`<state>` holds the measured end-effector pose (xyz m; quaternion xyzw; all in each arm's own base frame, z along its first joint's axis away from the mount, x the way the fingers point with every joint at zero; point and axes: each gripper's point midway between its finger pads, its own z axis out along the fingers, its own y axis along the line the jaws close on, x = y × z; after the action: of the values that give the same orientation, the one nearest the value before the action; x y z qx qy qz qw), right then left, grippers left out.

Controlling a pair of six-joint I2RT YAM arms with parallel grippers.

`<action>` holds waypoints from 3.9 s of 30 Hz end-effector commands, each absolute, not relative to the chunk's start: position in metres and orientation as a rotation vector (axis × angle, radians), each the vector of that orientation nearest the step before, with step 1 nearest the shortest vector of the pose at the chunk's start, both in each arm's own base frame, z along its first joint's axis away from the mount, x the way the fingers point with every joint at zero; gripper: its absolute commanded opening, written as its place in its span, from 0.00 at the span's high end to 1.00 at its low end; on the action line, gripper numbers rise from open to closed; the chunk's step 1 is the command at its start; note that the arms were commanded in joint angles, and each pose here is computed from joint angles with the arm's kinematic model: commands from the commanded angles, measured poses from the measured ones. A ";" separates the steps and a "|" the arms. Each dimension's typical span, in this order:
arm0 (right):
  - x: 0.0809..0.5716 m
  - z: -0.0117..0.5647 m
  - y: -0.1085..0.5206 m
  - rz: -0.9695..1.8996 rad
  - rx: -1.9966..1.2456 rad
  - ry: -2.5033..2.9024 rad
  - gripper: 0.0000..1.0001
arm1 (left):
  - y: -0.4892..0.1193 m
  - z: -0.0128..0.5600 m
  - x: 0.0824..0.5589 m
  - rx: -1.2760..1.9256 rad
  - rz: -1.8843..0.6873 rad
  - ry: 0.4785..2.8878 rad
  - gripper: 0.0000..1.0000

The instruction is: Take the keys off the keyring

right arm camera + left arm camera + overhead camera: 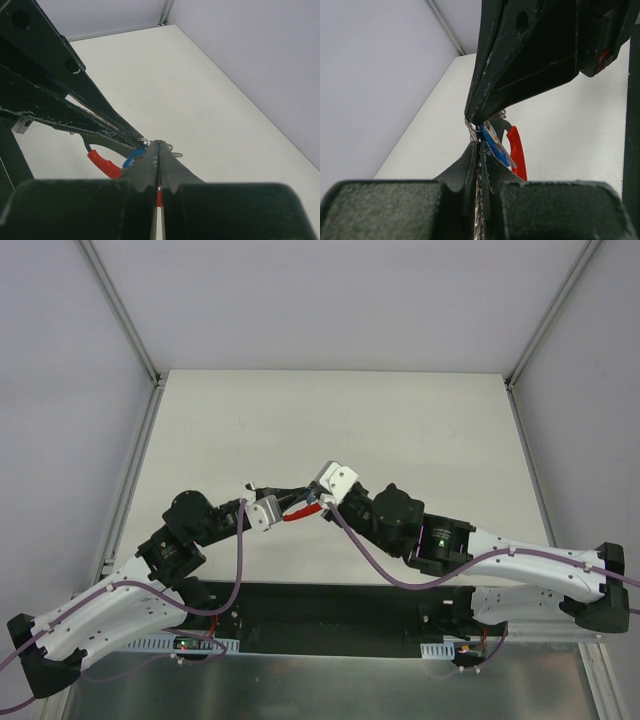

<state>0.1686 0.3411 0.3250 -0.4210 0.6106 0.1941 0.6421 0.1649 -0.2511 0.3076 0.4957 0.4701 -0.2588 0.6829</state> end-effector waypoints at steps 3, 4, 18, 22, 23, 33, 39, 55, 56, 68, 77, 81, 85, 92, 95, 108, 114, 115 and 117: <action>0.175 0.341 0.335 0.436 -0.886 1.372 0.99 | -0.249 0.339 0.164 1.047 -0.567 0.957 1.00; 0.172 0.340 0.338 0.458 -0.901 1.365 0.99 | -0.249 0.338 0.166 1.044 -0.561 0.967 1.00; 0.146 0.330 0.359 0.574 -1.056 1.260 0.99 | -0.248 0.337 0.175 1.020 -0.541 1.018 1.00; 0.149 0.330 0.363 0.550 -1.077 1.247 0.99 | -0.249 0.338 0.173 1.028 -0.552 1.010 1.00; 0.149 0.329 0.364 0.548 -1.080 1.248 0.99 | -0.250 0.337 0.173 1.030 -0.551 1.012 1.00; 0.141 0.358 0.333 0.646 -0.987 1.285 0.71 | -0.257 0.327 0.144 1.186 -0.605 0.871 1.00; 0.103 0.350 0.294 0.700 -1.239 1.322 0.48 | -0.266 0.323 0.108 1.325 -0.772 0.802 1.00; 0.066 0.312 0.255 0.814 -1.360 1.354 0.48 | -0.262 0.325 0.038 1.547 -1.100 0.656 1.00; 0.063 0.315 0.260 0.848 -1.357 1.350 0.48 | -0.263 0.325 0.040 1.545 -1.098 0.661 1.00; 0.072 0.310 0.290 0.913 -1.237 1.479 0.39 | -0.272 0.314 0.068 1.501 -1.010 0.781 1.00; 0.100 0.302 0.311 0.748 -1.229 1.528 0.50 | -0.271 0.324 0.090 1.472 -0.826 0.739 1.00; 0.118 0.303 0.312 0.651 -1.183 1.522 0.54 | -0.265 0.338 0.097 1.473 -0.686 0.642 1.00; 0.126 0.320 0.303 0.631 -1.097 1.487 0.43 | -0.260 0.345 0.111 1.480 -0.532 0.613 1.00; 0.131 0.347 0.294 0.688 -0.939 1.407 0.43 | -0.254 0.337 0.140 1.495 -0.310 0.632 1.00; 0.133 0.353 0.300 0.726 -0.880 1.374 0.48 | -0.250 0.332 0.152 1.497 -0.227 0.654 1.00; 0.148 0.342 0.344 0.694 -0.877 1.323 0.67 | -0.241 0.317 0.174 1.451 -0.084 0.698 1.00; 0.159 0.327 0.356 0.629 -0.880 1.346 0.68 | -0.244 0.325 0.171 1.419 -0.108 0.676 1.00; 0.160 0.326 0.356 0.626 -0.875 1.344 0.68 | -0.244 0.325 0.170 1.418 -0.111 0.676 1.00; 0.162 0.324 0.357 0.615 -0.876 1.331 0.64 | -0.244 0.328 0.168 1.402 -0.128 0.662 1.00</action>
<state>0.1555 0.3551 0.3011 -0.4159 0.6117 0.2671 0.6176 0.1730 -0.2422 0.2947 0.6657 0.3339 -0.0538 0.6652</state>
